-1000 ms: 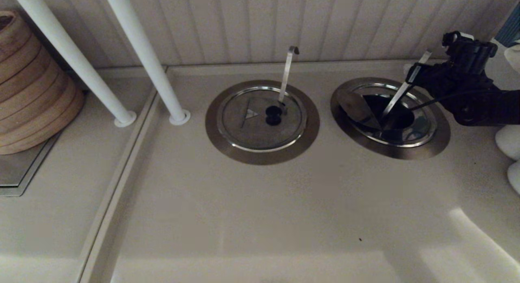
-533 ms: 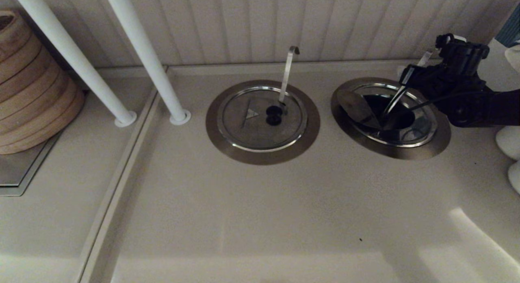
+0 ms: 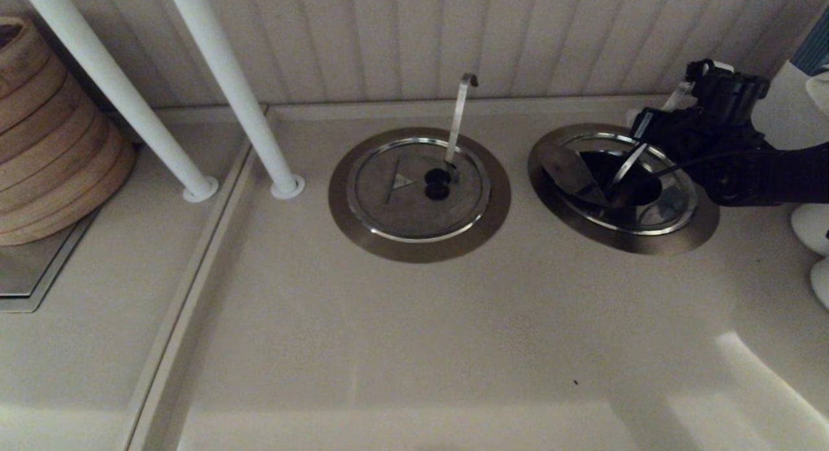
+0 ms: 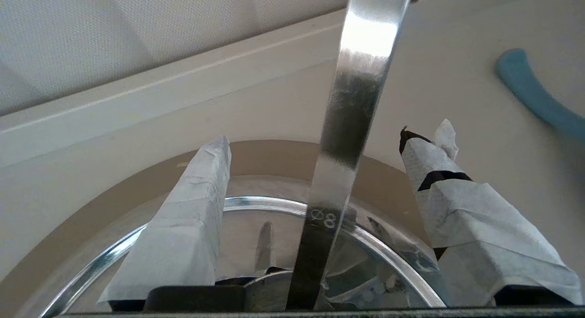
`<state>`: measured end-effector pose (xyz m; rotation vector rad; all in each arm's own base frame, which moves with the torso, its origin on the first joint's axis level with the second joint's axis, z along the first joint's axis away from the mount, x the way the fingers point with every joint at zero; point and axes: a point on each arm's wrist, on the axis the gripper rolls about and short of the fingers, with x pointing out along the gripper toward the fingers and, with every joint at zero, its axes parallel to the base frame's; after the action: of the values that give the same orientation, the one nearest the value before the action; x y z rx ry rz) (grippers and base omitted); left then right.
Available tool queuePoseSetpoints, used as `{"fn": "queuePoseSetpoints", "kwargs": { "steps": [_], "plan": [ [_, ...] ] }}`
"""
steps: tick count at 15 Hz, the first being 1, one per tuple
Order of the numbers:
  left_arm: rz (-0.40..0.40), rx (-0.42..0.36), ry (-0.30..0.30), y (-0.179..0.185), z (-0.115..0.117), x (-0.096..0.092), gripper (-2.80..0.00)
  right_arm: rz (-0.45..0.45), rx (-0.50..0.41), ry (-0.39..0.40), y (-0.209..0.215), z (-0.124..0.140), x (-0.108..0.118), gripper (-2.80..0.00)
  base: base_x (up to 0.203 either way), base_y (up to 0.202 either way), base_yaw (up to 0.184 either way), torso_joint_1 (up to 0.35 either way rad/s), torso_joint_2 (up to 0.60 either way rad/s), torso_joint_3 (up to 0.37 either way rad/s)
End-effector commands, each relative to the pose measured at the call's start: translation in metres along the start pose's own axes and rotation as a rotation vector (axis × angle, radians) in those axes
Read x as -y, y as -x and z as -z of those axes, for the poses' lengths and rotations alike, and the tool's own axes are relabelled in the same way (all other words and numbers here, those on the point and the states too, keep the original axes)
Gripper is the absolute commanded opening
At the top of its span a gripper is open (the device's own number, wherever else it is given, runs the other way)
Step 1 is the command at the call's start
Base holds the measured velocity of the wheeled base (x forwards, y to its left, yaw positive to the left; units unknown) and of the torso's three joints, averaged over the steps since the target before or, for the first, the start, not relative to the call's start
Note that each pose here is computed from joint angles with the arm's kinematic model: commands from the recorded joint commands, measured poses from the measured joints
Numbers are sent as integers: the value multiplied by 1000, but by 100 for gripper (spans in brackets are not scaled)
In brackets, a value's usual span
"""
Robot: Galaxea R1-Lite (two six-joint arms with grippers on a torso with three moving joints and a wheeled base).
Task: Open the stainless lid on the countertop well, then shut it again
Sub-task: Stir with a spoon
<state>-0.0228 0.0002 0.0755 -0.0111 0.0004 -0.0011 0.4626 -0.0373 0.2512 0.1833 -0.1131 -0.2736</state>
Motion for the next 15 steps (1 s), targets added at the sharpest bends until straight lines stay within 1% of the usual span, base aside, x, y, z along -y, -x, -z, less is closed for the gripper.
{"fn": "queuePoseSetpoints", "kwargs": {
  "steps": [1, 4, 5, 15],
  "plan": [
    [0, -1, 1, 0, 0, 0, -280, 4, -3, 0, -3, 4, 1, 0, 0, 0, 0, 0, 0, 0],
    [-1, -1, 1, 0, 0, 0, -280, 6, -7, 4, -2, 5, 1, 0, 0, 0, 0, 0, 0, 0],
    [0, -1, 1, 0, 0, 0, -280, 6, -6, 2, -3, 5, 1, -280, 0, 0, 0, 0, 0, 0],
    [0, -1, 1, 0, 0, 0, -280, 1, 12, -4, -1, 1, 0, -280, 0, 0, 0, 0, 0, 0]
  ]
}}
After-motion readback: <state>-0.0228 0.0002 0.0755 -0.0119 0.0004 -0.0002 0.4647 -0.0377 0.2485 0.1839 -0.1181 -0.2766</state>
